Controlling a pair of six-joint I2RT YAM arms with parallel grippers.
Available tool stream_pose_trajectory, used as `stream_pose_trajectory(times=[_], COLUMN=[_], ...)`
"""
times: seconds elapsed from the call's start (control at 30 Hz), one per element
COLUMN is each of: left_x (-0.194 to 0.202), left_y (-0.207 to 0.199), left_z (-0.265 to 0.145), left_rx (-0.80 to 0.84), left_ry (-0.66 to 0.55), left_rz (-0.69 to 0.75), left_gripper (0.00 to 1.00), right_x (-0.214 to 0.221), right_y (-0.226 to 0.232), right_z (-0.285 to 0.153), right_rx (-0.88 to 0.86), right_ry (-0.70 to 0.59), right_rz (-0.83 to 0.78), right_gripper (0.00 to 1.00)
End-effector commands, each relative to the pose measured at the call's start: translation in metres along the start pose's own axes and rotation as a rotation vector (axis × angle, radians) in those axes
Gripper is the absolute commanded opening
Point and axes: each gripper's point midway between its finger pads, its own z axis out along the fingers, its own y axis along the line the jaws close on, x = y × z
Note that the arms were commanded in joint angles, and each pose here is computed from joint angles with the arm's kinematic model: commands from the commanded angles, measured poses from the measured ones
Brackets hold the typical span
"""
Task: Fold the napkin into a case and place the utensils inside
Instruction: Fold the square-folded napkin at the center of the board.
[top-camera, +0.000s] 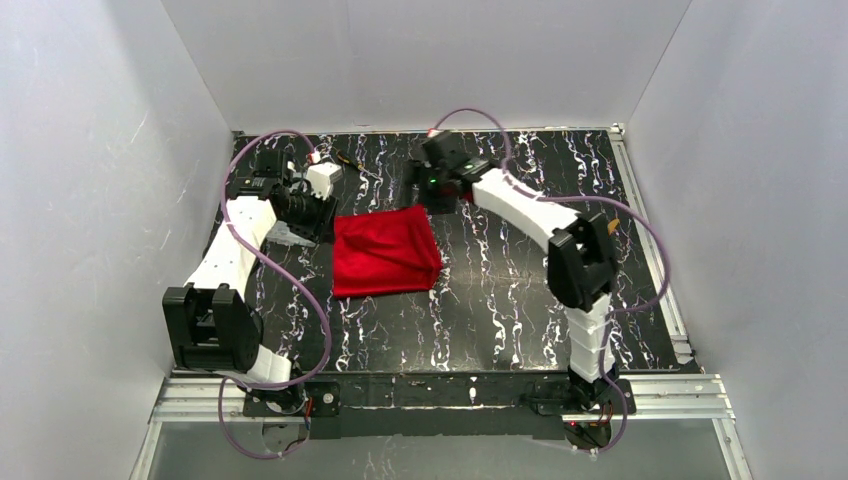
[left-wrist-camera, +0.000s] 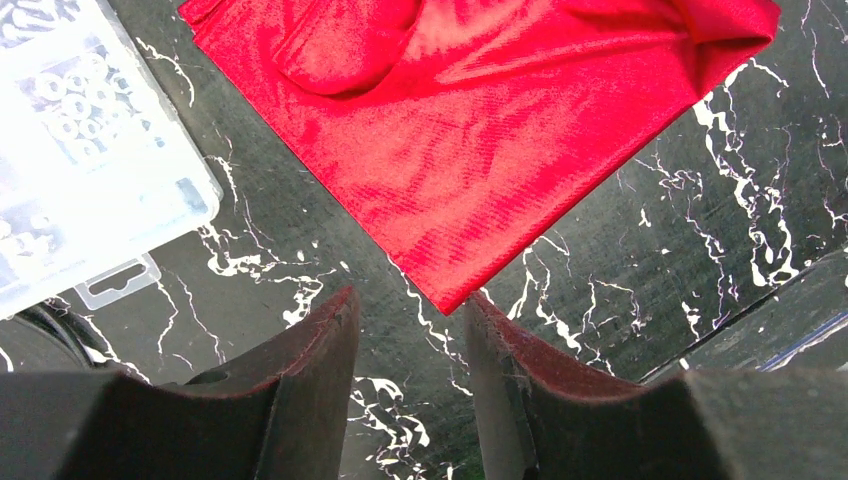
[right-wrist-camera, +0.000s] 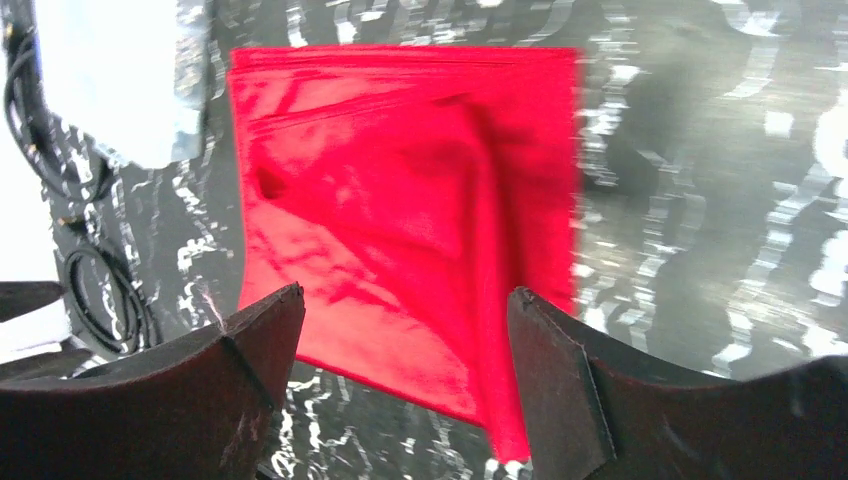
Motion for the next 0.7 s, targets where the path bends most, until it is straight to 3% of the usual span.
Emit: stream_pose_trajectory(times=[0.0,0.23,0.47,0.67], left_x=[-0.001,0.004,0.005,0.0], left_y=[-0.006,-0.007,-0.005,-0.005], left_z=[-0.005,-0.006,-0.007,-0.012], left_rx=[0.036,0.037,0.026,0.02], left_ry=[0.006,0.02,0.032,0.026], left_rz=[-0.023,-0.018,-0.01,0.0], left_gripper=[0.41,0.41,0.41,0.41], right_x=[-0.001,0.024,0.021,0.034], right_y=[-0.033,-0.036,-0.026,-0.044], right_z=[-0.014,0.001,0.022,0.039], right_rx=[-0.054,-0.165,-0.247,-0.219], right_ry=[0.016,0.086,0.1,0.133], right_rz=[-0.032,0.034,0.074,0.1], right_gripper=[0.8,0.69,0.68,0.69])
